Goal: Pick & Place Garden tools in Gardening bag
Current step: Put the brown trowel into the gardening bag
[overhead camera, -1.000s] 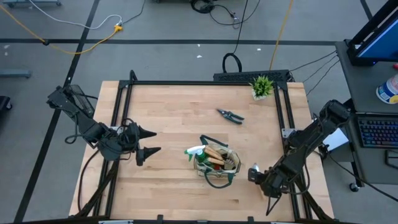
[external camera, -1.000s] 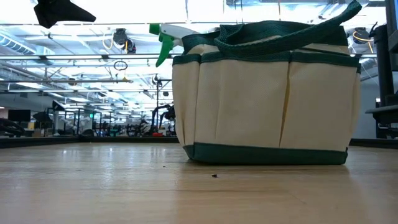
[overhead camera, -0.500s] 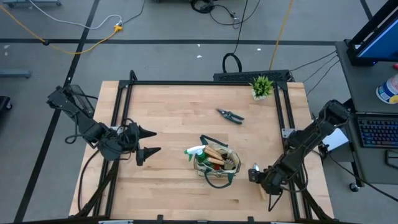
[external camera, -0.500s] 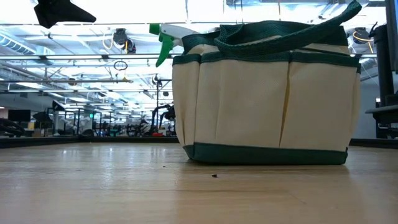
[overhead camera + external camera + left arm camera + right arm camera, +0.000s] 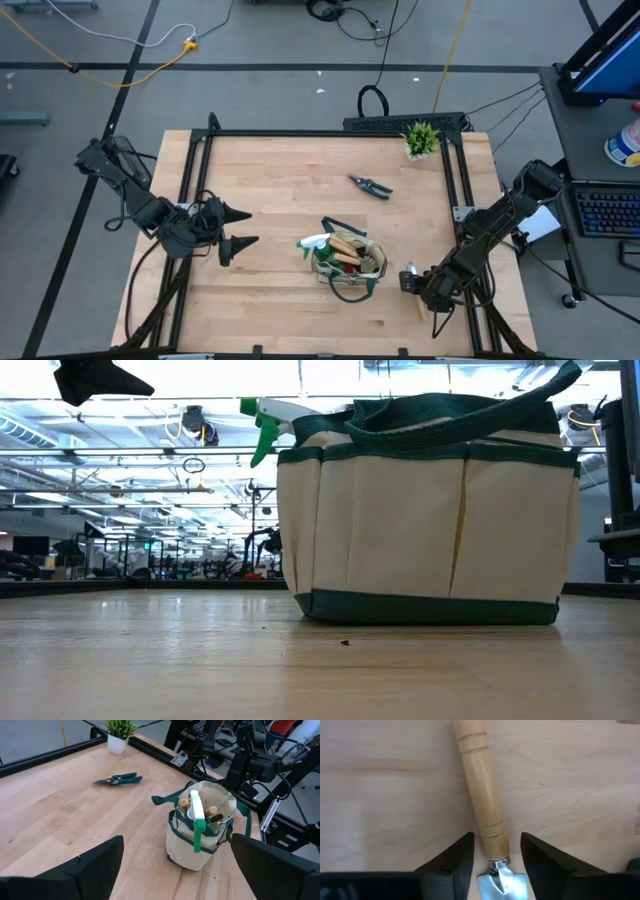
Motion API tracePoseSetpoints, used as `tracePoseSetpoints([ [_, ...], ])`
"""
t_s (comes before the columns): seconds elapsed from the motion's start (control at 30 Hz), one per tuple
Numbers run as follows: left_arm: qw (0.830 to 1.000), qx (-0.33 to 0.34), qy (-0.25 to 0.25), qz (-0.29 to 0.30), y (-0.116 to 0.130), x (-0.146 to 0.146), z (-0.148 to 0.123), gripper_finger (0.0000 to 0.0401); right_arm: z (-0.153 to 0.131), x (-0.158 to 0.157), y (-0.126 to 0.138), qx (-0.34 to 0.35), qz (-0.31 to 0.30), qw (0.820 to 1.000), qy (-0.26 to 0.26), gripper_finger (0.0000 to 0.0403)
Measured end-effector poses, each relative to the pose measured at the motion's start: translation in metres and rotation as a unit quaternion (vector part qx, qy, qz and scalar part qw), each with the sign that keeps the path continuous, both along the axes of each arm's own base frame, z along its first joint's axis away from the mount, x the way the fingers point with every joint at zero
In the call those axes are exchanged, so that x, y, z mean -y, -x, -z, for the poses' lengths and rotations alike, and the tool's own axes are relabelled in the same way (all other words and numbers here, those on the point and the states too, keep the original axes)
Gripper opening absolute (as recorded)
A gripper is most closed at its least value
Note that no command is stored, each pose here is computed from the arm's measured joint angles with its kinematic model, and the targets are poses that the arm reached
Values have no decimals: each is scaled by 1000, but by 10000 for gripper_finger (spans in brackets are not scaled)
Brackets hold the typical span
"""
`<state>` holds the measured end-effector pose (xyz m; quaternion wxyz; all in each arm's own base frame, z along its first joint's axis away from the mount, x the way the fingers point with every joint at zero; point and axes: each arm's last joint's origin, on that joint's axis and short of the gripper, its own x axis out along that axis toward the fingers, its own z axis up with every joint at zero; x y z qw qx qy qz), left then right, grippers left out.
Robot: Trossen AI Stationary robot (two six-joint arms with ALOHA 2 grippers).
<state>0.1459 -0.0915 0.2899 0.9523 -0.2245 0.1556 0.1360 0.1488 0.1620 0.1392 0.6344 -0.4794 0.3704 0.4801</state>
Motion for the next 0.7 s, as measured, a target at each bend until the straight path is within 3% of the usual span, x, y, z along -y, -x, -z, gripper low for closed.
tracePoseSetpoints([
  [0.33,1000,0,0,0,0,0,0,380,1,0,0,-8,34,999,-7,59],
  [0.47,1000,0,0,0,0,0,0,374,1,0,0,-11,63,998,-12,56],
  [0.7,1000,-1,-2,1,0,0,0,373,1,5,-4,-18,168,985,-23,58],
])
